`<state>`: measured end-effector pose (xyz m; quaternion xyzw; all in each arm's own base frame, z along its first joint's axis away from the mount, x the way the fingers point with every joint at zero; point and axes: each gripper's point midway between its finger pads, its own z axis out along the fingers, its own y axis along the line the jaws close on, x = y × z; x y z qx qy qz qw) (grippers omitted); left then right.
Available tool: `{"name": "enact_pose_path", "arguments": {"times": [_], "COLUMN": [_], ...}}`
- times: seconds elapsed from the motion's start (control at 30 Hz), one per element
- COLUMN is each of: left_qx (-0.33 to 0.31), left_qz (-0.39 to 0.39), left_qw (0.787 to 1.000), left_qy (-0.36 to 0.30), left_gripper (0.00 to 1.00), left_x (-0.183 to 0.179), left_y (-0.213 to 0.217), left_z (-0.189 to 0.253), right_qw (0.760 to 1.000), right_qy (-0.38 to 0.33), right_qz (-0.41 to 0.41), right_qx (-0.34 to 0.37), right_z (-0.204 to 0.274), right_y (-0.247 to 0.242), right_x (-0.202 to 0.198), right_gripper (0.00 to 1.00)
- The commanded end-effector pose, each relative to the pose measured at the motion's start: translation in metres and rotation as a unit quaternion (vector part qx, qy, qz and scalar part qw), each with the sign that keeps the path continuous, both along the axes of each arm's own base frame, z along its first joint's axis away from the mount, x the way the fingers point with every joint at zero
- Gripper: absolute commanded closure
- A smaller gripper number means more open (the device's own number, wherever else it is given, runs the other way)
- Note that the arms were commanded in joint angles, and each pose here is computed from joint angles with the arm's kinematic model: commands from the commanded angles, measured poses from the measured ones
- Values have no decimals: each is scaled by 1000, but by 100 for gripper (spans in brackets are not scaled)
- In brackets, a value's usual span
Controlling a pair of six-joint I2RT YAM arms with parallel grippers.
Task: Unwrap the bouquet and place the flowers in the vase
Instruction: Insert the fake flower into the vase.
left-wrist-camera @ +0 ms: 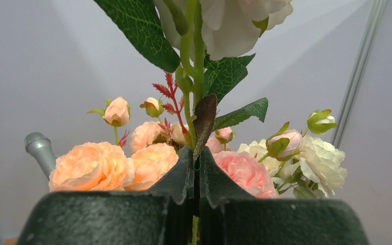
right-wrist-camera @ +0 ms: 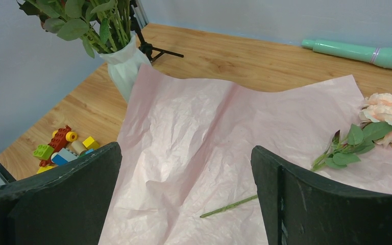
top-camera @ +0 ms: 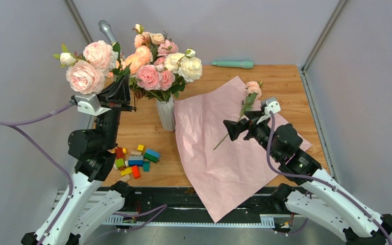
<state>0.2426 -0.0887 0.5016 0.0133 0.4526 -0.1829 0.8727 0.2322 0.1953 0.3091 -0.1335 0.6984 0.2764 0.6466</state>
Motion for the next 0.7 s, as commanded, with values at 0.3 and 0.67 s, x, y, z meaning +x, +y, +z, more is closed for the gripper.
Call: {"name": "enact_pose_path", "arguments": {"times": [0.3, 0.67], "left_qx": [0, 11], "left_qz": [2, 9], "left_qw": [999, 999], "left_qy": [-43, -40], "left_gripper": [100, 100], "left_x": [-6, -3], "left_y": [1, 1], "left_z": [11, -3], "right_qw": [1000, 1000], "right_qy": [-10, -16], "right_qz": [-5, 0], "right_qx": [15, 17], "right_z": [4, 5], "right_y": [-3, -2], "right_x": [0, -1], "right_gripper": [0, 0]}}
